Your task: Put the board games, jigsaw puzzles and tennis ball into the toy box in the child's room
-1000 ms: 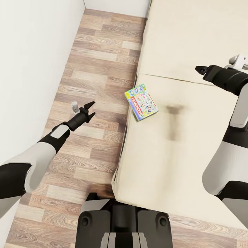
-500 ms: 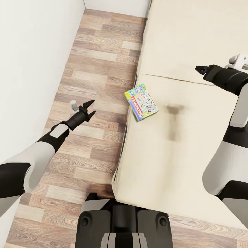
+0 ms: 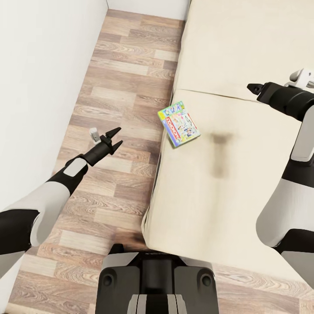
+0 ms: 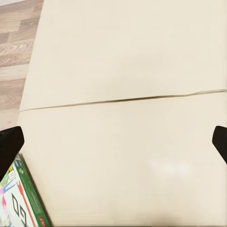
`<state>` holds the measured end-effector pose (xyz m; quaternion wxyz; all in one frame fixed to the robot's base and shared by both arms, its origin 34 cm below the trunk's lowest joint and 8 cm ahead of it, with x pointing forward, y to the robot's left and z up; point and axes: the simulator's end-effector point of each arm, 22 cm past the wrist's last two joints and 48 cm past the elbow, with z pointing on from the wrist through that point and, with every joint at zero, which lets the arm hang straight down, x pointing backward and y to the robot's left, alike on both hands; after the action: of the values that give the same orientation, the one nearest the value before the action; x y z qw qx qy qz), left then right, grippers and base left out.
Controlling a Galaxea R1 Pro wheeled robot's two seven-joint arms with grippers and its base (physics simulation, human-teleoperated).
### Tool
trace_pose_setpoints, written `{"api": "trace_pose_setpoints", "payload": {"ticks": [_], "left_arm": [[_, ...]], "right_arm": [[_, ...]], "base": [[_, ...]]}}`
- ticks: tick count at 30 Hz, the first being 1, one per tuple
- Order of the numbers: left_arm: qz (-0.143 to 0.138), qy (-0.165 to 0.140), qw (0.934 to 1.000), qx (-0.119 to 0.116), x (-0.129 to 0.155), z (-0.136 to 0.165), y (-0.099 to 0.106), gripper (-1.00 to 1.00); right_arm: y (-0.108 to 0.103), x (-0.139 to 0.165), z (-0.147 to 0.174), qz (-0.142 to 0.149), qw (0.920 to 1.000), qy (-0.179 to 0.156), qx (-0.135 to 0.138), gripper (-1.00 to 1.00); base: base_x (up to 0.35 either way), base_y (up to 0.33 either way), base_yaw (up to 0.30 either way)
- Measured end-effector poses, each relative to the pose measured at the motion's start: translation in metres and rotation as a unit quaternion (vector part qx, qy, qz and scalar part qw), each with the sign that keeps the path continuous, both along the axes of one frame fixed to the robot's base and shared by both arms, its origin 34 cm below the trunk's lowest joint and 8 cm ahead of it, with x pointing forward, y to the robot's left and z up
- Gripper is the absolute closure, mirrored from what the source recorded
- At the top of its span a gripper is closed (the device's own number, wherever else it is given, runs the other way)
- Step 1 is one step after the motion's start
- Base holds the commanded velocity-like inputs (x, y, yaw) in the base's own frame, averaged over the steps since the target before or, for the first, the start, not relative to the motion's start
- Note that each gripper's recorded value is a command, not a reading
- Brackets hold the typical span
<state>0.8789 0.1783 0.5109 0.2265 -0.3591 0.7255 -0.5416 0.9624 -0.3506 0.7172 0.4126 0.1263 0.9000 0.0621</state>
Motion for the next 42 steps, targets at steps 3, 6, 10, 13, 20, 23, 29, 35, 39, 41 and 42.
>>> {"api": "trace_pose_setpoints", "payload": {"ticks": [3,6,10,13,20,23,29,35,39,41,42], "left_arm": [[-0.001,0.001,1.0,0.0,-0.001,-0.001,-0.001,-1.0],[-0.002,0.001,1.0,0.0,-0.002,-0.001,-0.003,-1.0],[-0.004,0.001,1.0,-0.001,-0.002,0.0,-0.005,-1.0],[-0.005,0.0,1.0,-0.001,-0.001,0.0,-0.006,-1.0],[-0.02,-0.005,0.9998,0.007,0.002,0.002,-0.012,-1.0],[-0.03,-0.01,0.9994,0.014,0.005,0.004,-0.015,-1.0],[-0.046,-0.021,0.9983,0.03,0.015,0.009,-0.019,-1.0],[-0.055,-0.028,0.9973,0.039,0.021,0.012,-0.021,-1.0],[-0.056,-0.03,0.997,0.045,0.02,0.011,-0.018,-1.0],[-0.056,-0.031,0.9968,0.048,0.02,0.01,-0.016,-1.0],[-0.056,-0.03,0.9967,0.05,0.019,0.009,-0.015,-1.0]], "right_arm": [[0.0,0.0,0.0,0.0,1.0,0.0,0.0,-1.0],[0.0,0.0,0.0,0.0,1.0,0.0,0.0,-1.0],[0.0,0.0,0.0,0.0,1.0,0.0,0.0,-1.0],[0.0,0.001,0.001,0.0,1.0,-0.001,0.0,-1.0],[0.0,0.004,0.006,0.0,1.0,-0.006,0.0,-1.0],[0.0,0.007,0.009,0.0,1.0,-0.009,0.0,-1.0],[0.0,0.011,0.015,0.0,0.9999,-0.015,0.0,-1.0],[0.0,0.012,0.017,0.0,0.9998,-0.018,0.001,-1.0],[0.0,0.012,0.017,0.0,0.9998,-0.017,0.001,-1.0],[0.0,0.012,0.016,0.0,0.9999,-0.017,0.001,-1.0],[0.0,0.012,0.016,0.0,0.9999,-0.016,0.001,-1.0]], "base": [[-0.035,0.0,0.0],[-0.02,0.0,0.0],[-0.012,0.0,0.0],[-0.006,0.0,0.0],[-0.003,0.0,0.0],[-0.001,0.0,-0.003],[-0.001,0.0,-0.083],[0.0,0.0,-0.199],[0.0,0.0,-0.14],[0.0,0.0,-0.093],[0.0,0.0,-0.066]]}}
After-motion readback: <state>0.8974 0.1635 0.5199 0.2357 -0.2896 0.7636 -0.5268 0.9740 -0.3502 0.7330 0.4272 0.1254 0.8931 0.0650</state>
